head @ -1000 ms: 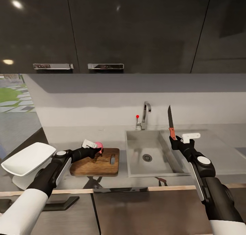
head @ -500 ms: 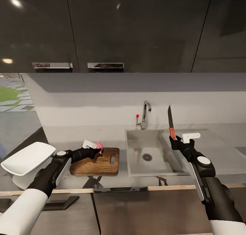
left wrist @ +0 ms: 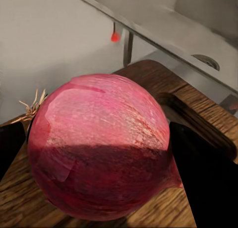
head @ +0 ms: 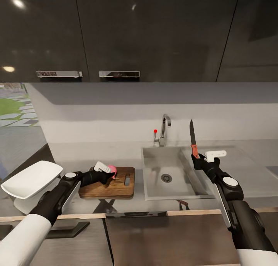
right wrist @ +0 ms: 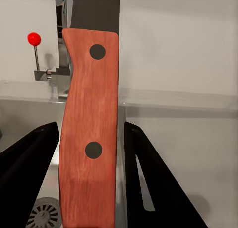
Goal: In the kitchen, take the Vidalia onion out of the sink, dice it on the chopping board with the paring knife, put the diced onion into the bowl on the countertop, then place both the paring knife and the chopping board into the sink.
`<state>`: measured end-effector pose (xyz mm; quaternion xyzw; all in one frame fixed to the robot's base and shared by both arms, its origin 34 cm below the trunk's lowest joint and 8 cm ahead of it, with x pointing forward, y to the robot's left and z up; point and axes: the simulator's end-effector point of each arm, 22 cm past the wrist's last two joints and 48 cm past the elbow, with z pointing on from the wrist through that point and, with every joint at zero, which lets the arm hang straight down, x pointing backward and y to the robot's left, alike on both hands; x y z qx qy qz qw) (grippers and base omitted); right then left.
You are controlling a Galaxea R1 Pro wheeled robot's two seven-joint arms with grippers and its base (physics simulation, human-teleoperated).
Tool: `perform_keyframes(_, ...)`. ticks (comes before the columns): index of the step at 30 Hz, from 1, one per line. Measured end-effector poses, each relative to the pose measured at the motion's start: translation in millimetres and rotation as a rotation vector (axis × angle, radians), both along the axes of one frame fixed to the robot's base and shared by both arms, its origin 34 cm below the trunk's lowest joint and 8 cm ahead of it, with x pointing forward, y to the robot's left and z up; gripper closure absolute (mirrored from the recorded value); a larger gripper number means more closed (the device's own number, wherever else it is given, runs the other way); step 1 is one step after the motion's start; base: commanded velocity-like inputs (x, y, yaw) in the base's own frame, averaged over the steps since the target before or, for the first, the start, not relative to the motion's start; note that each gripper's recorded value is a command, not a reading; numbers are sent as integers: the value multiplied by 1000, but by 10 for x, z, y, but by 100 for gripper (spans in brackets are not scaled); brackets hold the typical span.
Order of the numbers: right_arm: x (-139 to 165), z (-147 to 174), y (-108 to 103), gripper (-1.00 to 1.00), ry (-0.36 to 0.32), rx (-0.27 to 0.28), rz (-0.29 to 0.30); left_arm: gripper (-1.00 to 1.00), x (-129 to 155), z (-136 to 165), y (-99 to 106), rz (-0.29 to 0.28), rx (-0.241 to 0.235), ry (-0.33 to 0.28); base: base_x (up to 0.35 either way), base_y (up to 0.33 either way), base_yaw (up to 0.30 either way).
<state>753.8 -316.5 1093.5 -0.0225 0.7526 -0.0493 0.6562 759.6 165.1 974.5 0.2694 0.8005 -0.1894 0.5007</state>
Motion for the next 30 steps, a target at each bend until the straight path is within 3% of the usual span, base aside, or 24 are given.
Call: perform_keyframes(30,0,0,-1,100,0,0,0,100,-29,-195,82,17,8,44,0,0,0)
